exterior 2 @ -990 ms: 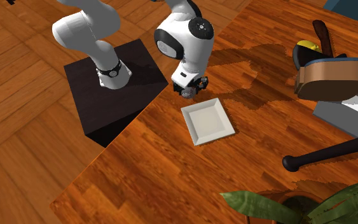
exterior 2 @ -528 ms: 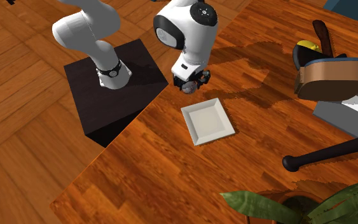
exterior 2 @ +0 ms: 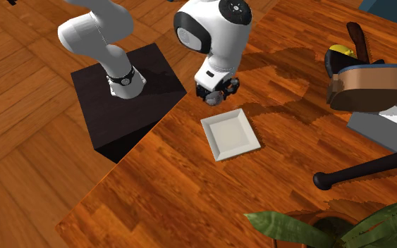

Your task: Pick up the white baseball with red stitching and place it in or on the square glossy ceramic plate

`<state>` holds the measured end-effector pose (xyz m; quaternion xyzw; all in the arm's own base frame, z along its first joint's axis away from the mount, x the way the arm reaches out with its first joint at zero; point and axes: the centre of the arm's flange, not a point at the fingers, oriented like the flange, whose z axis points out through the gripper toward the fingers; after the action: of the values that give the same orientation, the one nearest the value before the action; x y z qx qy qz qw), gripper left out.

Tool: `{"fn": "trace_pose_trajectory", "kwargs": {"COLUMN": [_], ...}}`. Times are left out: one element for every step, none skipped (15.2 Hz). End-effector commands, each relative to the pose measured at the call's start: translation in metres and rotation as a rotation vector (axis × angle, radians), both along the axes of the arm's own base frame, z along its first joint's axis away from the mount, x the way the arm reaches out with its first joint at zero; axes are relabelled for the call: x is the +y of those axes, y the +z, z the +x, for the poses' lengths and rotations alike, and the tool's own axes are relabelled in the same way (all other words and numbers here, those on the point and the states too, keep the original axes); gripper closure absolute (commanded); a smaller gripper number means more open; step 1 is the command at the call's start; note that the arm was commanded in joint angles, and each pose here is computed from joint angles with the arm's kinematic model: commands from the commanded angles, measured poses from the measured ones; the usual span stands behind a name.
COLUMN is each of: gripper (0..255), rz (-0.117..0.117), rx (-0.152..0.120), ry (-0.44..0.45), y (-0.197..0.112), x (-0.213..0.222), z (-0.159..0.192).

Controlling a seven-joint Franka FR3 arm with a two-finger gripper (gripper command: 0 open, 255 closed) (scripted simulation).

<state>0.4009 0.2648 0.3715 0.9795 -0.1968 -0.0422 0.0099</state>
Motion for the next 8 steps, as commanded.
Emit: {"fn": "trace_pose_trajectory", "kwargs": {"gripper": [255, 255, 255, 255, 255, 255, 255, 255], "rz": [-0.001, -0.001, -0.001, -0.001, -0.001, -0.001, -0.001, -0.001], "rx": [0.0, 0.0, 0.0, 0.0, 0.0, 0.0, 0.0, 0.0], "ry": [0.0, 0.0, 0.0, 0.0, 0.0, 0.0, 0.0, 0.0], "y": [0.002, 0.003, 0.003, 0.004, 0.004, 0.005, 0.005, 0.006], "x": [0.003, 0.004, 0.005, 0.006, 0.007, 0.008, 0.009, 0.011], "z": [0.025, 0.038, 0.051, 0.064, 0.077, 0.09, 0.104, 0.125]}}
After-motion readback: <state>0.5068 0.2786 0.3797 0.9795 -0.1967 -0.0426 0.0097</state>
